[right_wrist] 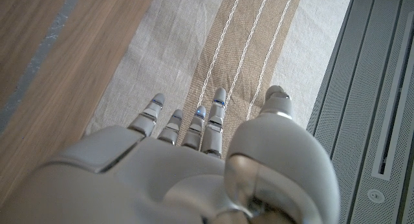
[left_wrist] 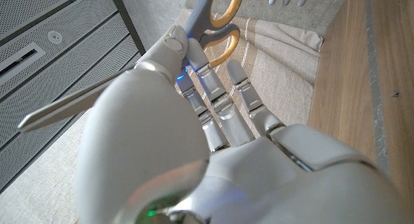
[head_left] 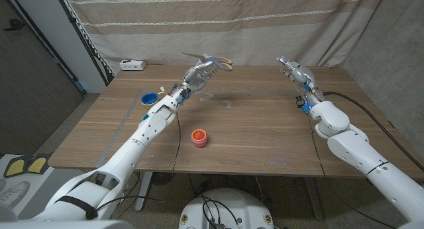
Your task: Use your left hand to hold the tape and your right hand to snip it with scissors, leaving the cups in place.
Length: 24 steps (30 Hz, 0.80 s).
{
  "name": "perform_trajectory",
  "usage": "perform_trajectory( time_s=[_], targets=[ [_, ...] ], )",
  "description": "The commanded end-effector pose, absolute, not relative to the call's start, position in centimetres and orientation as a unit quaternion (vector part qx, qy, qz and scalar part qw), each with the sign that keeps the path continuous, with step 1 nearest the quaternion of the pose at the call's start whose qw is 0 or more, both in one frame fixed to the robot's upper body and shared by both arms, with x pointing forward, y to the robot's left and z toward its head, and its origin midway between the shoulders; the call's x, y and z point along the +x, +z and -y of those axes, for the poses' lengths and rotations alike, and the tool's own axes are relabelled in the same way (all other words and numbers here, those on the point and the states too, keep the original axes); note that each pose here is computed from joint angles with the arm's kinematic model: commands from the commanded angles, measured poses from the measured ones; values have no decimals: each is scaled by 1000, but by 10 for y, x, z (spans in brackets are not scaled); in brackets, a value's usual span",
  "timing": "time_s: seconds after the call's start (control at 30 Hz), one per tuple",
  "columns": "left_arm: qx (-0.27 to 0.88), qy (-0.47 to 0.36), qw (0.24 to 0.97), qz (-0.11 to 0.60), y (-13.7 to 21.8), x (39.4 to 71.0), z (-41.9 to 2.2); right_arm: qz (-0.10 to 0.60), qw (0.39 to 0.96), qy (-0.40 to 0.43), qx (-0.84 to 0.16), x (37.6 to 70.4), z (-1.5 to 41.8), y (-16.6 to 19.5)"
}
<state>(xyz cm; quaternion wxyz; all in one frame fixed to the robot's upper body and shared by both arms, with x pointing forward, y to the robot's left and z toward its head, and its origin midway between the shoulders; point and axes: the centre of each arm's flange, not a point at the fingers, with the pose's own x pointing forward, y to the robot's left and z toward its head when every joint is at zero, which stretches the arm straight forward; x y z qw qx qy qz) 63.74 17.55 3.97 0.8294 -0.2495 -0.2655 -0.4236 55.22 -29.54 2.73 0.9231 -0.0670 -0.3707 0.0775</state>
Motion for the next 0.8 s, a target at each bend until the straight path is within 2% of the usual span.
perform_trajectory(
  time_s=[0.03,0.8],
  targets=[
    [-251,-435,826,257,39,641,-162,369,920,83,-104,543,290,29],
    [-231,-444,831,242,37,646,-153,364,913,86,-161,523,280,41]
  ],
)
